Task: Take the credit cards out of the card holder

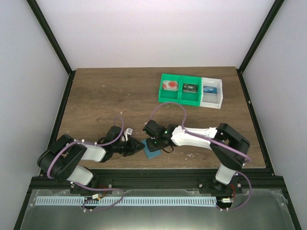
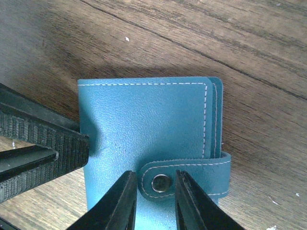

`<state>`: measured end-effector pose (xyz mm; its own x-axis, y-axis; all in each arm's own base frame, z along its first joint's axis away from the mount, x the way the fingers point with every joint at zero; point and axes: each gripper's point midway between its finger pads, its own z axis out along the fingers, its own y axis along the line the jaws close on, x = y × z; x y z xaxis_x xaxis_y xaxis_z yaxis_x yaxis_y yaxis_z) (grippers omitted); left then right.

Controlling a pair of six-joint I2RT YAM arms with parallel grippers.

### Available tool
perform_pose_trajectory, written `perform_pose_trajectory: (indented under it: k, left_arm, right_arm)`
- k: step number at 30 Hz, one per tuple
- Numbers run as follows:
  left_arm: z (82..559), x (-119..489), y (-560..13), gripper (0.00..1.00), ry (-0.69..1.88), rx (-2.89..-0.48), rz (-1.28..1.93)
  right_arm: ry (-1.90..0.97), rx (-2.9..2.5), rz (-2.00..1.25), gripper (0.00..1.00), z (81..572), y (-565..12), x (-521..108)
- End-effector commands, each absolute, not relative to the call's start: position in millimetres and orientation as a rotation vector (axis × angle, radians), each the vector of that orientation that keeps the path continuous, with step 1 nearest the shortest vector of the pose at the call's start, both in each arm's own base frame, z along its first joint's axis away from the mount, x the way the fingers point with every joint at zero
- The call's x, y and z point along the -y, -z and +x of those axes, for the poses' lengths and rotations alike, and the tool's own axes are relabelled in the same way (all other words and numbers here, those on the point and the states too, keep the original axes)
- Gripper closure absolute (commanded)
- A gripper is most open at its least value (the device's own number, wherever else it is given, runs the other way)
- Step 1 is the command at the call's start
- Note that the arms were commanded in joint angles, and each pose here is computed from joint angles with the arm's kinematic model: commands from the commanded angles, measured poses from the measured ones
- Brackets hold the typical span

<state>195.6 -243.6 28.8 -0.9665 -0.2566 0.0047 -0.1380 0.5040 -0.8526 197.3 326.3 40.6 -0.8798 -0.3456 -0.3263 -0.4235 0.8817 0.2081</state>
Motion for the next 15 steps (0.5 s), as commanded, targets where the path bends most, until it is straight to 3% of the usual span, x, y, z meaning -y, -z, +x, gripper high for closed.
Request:
perform_pose_trajectory:
  k: [1, 15]
  left_arm:
    - [195, 247, -33, 0.78, 1.493, -2.6, -0.305]
    - [194, 246, -27, 0.78, 1.474, -2.618, -0.306]
  right_arm:
    - [-0.295, -2.759, -0.596, 0.76, 199, -36, -326]
    - [-0.335, -2.694, -0.564, 0.99, 203, -56, -329]
